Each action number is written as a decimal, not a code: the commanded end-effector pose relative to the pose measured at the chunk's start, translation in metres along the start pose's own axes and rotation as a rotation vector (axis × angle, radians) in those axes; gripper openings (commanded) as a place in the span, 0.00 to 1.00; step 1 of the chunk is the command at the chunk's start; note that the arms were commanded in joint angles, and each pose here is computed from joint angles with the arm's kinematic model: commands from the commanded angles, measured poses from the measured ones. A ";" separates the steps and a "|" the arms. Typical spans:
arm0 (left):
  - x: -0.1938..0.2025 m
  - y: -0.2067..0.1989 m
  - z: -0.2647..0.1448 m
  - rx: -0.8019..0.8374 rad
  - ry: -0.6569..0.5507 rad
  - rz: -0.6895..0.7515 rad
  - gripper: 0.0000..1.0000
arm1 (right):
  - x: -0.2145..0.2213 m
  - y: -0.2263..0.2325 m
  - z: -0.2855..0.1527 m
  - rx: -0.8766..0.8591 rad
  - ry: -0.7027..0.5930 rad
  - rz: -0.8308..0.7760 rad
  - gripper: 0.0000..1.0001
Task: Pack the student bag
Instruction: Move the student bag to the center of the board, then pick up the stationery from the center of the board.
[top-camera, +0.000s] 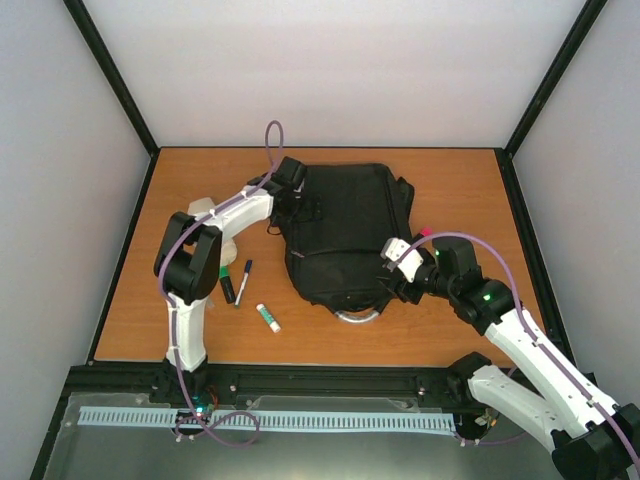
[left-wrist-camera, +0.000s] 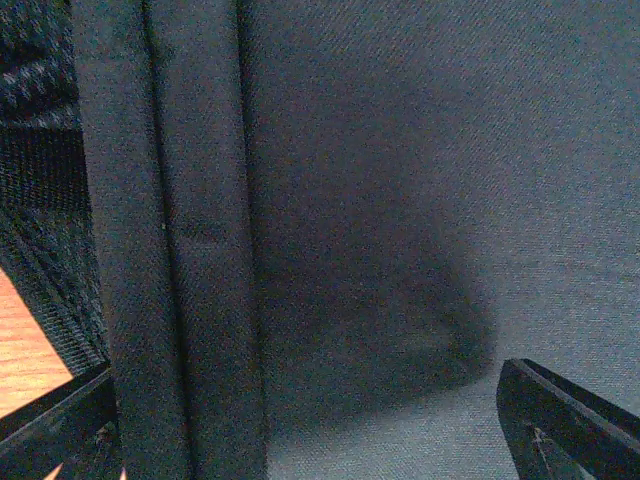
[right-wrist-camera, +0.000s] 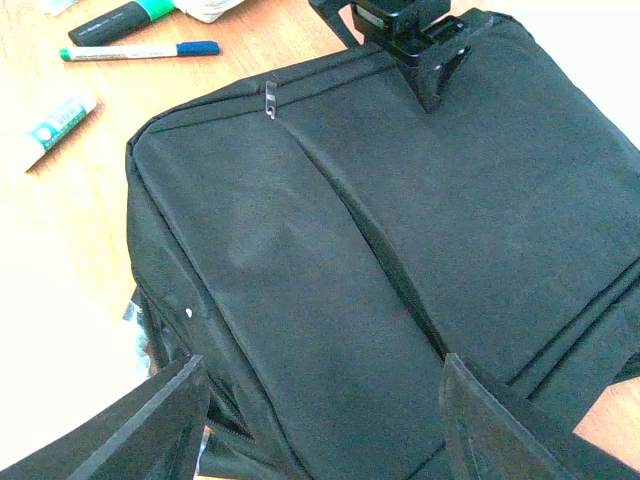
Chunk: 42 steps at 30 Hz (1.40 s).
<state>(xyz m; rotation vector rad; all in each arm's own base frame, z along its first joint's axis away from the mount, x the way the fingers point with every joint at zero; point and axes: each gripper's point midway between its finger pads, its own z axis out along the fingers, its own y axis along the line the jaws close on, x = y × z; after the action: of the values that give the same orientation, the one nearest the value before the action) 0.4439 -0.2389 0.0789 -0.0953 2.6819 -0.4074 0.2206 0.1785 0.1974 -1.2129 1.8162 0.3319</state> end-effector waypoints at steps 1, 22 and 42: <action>-0.027 -0.007 -0.040 -0.054 -0.105 -0.014 1.00 | 0.005 -0.001 0.002 0.005 0.007 0.008 0.66; 0.026 0.133 -0.148 -0.461 -0.255 -0.019 1.00 | -0.001 0.003 -0.005 -0.007 -0.025 -0.011 0.66; 0.049 0.195 -0.102 -0.670 0.004 -0.213 1.00 | -0.001 0.007 -0.007 -0.021 -0.031 -0.028 0.66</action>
<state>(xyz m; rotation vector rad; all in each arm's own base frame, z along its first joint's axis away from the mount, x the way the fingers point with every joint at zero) 0.3458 -0.0313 0.0896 -0.5082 2.7057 0.4520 0.2140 0.1795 0.2034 -1.2308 1.7793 0.3511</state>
